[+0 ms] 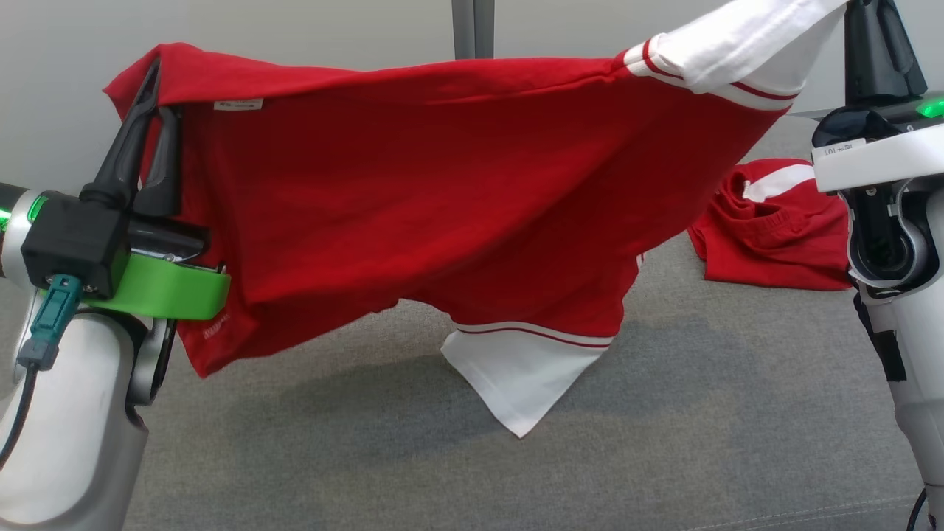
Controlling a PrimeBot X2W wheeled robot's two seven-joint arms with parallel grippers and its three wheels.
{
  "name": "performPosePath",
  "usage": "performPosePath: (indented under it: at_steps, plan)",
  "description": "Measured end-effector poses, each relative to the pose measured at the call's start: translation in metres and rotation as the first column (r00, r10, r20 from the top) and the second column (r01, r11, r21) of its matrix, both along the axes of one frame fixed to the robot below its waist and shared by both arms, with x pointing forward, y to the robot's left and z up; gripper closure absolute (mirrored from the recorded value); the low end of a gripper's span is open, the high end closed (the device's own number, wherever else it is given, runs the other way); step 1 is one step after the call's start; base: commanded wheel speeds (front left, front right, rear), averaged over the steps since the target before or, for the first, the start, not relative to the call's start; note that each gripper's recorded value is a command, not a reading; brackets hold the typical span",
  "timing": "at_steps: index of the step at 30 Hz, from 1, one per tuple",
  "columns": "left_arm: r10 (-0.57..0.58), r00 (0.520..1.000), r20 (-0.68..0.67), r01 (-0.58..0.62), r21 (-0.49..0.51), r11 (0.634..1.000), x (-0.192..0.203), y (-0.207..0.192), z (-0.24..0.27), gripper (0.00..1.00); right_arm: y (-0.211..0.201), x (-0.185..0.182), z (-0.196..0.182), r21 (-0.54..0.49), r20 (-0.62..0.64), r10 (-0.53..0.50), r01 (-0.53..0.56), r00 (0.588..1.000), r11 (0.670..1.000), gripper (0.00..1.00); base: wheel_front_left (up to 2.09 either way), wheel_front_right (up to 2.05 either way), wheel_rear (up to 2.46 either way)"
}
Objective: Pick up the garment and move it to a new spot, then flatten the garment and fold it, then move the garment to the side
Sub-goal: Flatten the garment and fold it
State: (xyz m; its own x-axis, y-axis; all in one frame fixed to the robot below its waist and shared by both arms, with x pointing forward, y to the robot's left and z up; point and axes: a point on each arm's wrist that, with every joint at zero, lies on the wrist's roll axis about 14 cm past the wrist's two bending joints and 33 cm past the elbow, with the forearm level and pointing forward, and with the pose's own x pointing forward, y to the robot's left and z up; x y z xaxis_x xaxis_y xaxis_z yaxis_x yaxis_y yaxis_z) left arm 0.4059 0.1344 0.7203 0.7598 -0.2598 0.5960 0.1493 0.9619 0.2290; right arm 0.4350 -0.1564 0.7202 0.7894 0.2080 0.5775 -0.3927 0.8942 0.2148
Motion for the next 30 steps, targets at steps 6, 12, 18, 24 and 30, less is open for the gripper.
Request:
performPosePath:
  at_steps: [6, 12, 18, 24, 30]
  plan:
    - [-0.066, 0.972, -0.225, 0.065, -0.014, 0.998, 0.021, -0.003, -0.036, 1.0, 0.03, 0.014, -0.028, 0.032, -0.137, 0.105, -0.101, 0.985, 0.994, 1.0, 0.0, 0.0, 0.0]
    - [-0.03, 0.907, -0.42, 0.06, 0.058, 0.996, 0.062, 0.001, -0.073, 1.0, 0.065, 0.053, -0.053, -0.158, -0.281, 0.083, -0.131, 0.956, 0.979, 1.0, 0.0, 0.0, 0.0]
    - [-0.015, 1.0, -0.01, 0.015, -0.006, 1.0, 0.07, 0.01, 0.078, 1.0, 0.028, 0.053, 0.121, 0.001, 0.208, -0.04, 0.041, 0.977, 0.999, 1.0, 0.0, 0.0, 0.0]
    - [-0.028, 0.964, -0.265, 0.054, 0.093, 0.994, 0.08, -0.006, -0.024, 1.0, 0.062, 0.066, -0.033, -0.097, -0.164, 0.053, -0.07, 0.985, 0.993, 1.0, 0.0, 0.0, 0.0]
    - [-0.015, 0.689, -0.724, 0.168, 0.14, 0.976, 0.037, -0.019, -0.223, 1.0, 0.055, 0.015, -0.234, -0.089, -0.645, 0.034, -0.119, 0.763, 0.989, 1.0, 0.0, 0.0, 0.0]
